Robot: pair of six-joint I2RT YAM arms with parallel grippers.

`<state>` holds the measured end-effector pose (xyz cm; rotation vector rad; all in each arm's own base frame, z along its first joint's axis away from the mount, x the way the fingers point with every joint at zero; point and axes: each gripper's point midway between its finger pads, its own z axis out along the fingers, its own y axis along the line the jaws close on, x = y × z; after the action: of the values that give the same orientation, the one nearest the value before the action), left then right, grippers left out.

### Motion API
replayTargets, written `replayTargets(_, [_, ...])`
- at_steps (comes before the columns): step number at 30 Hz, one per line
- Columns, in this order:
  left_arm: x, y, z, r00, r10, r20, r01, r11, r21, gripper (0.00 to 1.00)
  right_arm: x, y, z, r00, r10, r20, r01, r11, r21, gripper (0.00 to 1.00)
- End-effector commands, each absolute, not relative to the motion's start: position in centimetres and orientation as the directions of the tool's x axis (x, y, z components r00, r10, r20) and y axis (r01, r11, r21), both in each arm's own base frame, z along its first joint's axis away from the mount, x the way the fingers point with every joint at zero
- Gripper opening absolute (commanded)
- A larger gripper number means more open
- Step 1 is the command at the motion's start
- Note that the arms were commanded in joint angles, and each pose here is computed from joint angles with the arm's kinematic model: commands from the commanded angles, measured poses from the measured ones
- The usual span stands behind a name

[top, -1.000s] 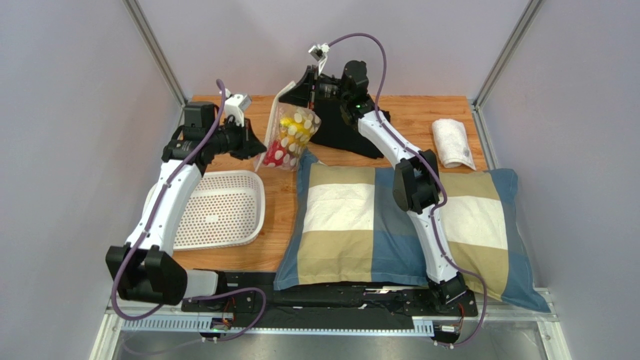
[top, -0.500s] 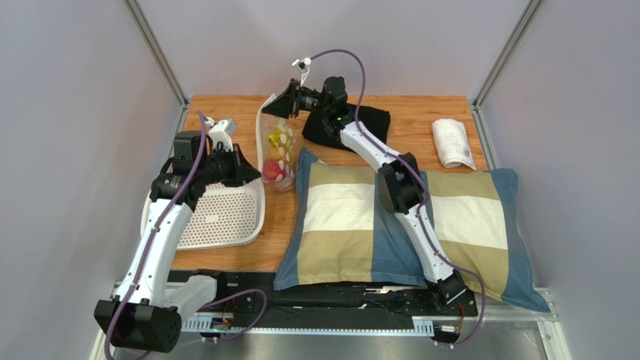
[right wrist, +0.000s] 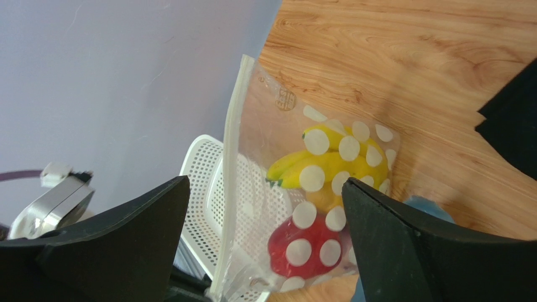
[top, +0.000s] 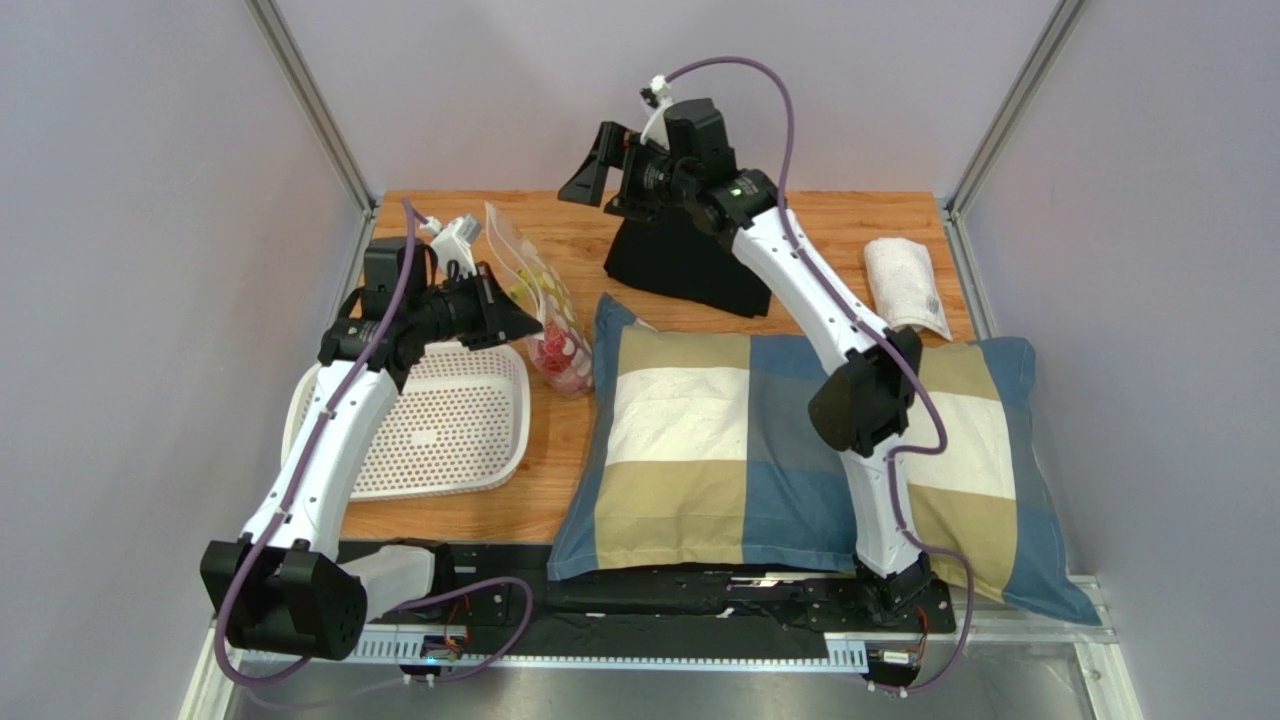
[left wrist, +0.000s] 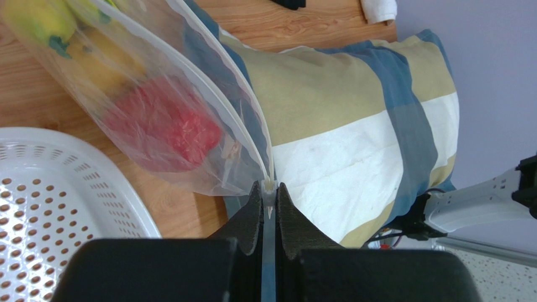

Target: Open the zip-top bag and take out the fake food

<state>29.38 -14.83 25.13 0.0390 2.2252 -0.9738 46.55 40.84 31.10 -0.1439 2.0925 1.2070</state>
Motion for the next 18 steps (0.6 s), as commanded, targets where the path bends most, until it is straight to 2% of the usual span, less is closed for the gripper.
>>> replayTargets(1, [29.5,-15.9,28.3,-0.714,-0.26,-0.65,0.354,0.666,-0.656,0.0,41.8,39.2,33.8,-0.685,0.132,-0.716,-0.483,0.654,0.582,0.92])
replayTargets(2, [29.7,-16.0,28.5,-0.703,-0.264,-0.661,0.367,0.661,-0.655,0.0,40.7,40.2,33.5,-0.683,0.102,-0.724,-0.504,0.652,0.567,0.88])
replayTargets(4, [29.8,-16.4,28.1,-0.713,-0.269,-0.647,0.36,0.651,-0.668,0.0,39.6,41.3,32.7,-0.685,0.063,-0.725,-0.528,0.644,0.554,0.86])
replayTargets(5, [29.9,-16.5,27.9,-0.718,-0.269,-0.642,0.356,0.651,-0.67,0.0,39.4,41.8,32.7,-0.686,0.057,-0.725,-0.537,0.633,0.558,0.78])
replayTargets(8, [30.0,-16.8,27.4,-0.725,-0.267,-0.635,0.347,0.655,-0.672,0.0,38.6,43.4,31.2,-0.7,0.003,-0.714,-0.562,0.616,0.553,0.62])
replayTargets(10, [30.0,-16.7,26.9,-0.727,-0.269,-0.632,0.336,0.663,-0.669,0.0,38.3,44.5,30.2,-0.693,-0.041,-0.72,-0.586,0.614,0.529,0.68])
replayTargets(11, [30.1,-16.6,26.7,-0.729,-0.269,-0.629,0.332,0.664,-0.67,0.0,38.1,44.6,29.6,-0.695,-0.057,-0.717,-0.586,0.623,0.518,0.77])
replayTargets(12, [30.0,-16.8,26.7,-0.73,-0.267,-0.63,0.336,0.662,-0.67,0.0,38.2,44.7,29.3,-0.689,-0.06,-0.723,-0.588,0.63,0.508,0.77])
replayTargets(16, [29.9,-16.9,26.5,-0.734,-0.264,-0.626,0.337,0.658,-0.673,0.0,38.7,45.0,27.5,-0.692,-0.081,-0.717,-0.58,0.654,0.486,0.75])
replayTargets(18, [29.8,-16.9,26.6,-0.733,-0.261,-0.628,0.341,0.658,-0.672,0.0,39.1,45.0,27.1,-0.696,-0.072,-0.714,-0.564,0.67,0.482,0.68])
